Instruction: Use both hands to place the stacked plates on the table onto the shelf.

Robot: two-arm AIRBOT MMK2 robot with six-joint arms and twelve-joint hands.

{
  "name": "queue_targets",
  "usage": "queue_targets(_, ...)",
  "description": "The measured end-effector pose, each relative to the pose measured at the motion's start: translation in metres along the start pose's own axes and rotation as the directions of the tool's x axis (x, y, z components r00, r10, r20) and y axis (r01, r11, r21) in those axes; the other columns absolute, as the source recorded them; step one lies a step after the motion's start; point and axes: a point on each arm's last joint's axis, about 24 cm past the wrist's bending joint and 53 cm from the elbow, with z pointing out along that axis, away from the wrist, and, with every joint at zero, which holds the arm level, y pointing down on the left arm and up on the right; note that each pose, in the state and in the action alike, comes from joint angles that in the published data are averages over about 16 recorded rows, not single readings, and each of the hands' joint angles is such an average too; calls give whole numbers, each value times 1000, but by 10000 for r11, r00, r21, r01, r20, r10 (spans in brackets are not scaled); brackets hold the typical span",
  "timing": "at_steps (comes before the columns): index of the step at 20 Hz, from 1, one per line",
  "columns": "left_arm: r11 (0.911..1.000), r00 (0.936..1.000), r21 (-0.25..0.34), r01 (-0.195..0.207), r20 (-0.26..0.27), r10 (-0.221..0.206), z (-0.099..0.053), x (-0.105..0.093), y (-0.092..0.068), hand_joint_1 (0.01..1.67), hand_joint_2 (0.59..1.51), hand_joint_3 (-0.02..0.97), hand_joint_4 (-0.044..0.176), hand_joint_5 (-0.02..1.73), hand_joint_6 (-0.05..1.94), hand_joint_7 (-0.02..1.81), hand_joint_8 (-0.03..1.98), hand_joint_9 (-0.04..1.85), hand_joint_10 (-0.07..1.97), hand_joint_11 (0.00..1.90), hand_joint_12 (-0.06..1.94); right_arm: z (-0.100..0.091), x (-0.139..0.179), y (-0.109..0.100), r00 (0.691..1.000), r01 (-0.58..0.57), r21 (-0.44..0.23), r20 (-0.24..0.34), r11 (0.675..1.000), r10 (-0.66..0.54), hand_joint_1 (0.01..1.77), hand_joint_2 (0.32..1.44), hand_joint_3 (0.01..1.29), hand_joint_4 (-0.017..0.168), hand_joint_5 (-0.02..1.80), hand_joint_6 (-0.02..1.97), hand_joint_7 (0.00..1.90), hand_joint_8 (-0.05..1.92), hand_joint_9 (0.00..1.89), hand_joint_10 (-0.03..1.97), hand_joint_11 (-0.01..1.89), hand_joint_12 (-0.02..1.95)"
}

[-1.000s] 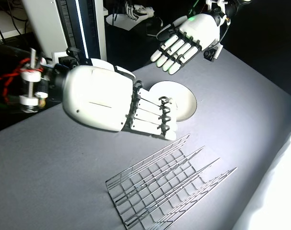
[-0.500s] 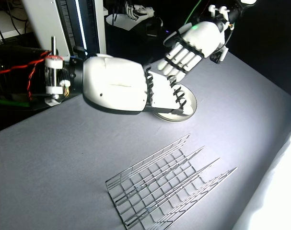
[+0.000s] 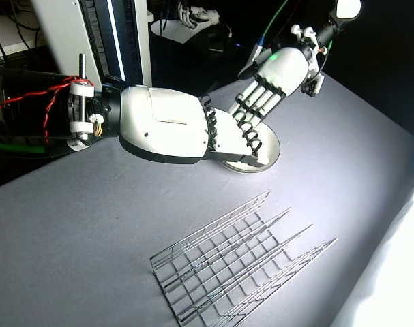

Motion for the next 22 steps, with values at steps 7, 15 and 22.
queue_targets(7, 9980, 9991, -632, 38, -425, -65, -1, 18, 25, 17, 1140, 18, 2, 21, -12, 13, -15, 16, 5, 15, -16, 0, 0, 0, 10000, 60, -23, 11, 10000, -60, 37, 1203, 14, 8, 189, 18, 195, 14, 156, 13, 21, 368)
queue_targets(15, 9940, 9963, -1045, 307, -769, -389, -8, 35, 41, 18, 1146, 18, 1, 21, -12, 15, -16, 20, 5, 15, -16, -1, -2, 1, 9998, 206, -103, 56, 9997, -205, 52, 1203, 14, 8, 185, 18, 191, 14, 156, 13, 21, 355)
queue_targets(22, 9924, 9928, -1121, 514, -1020, -630, -12, 48, 44, 18, 1152, 17, 0, 16, -12, 14, -15, 21, 5, 14, -19, -1, -4, 1, 9992, 379, -219, 125, 9990, -377, 59, 1203, 14, 8, 188, 18, 187, 14, 157, 13, 21, 357)
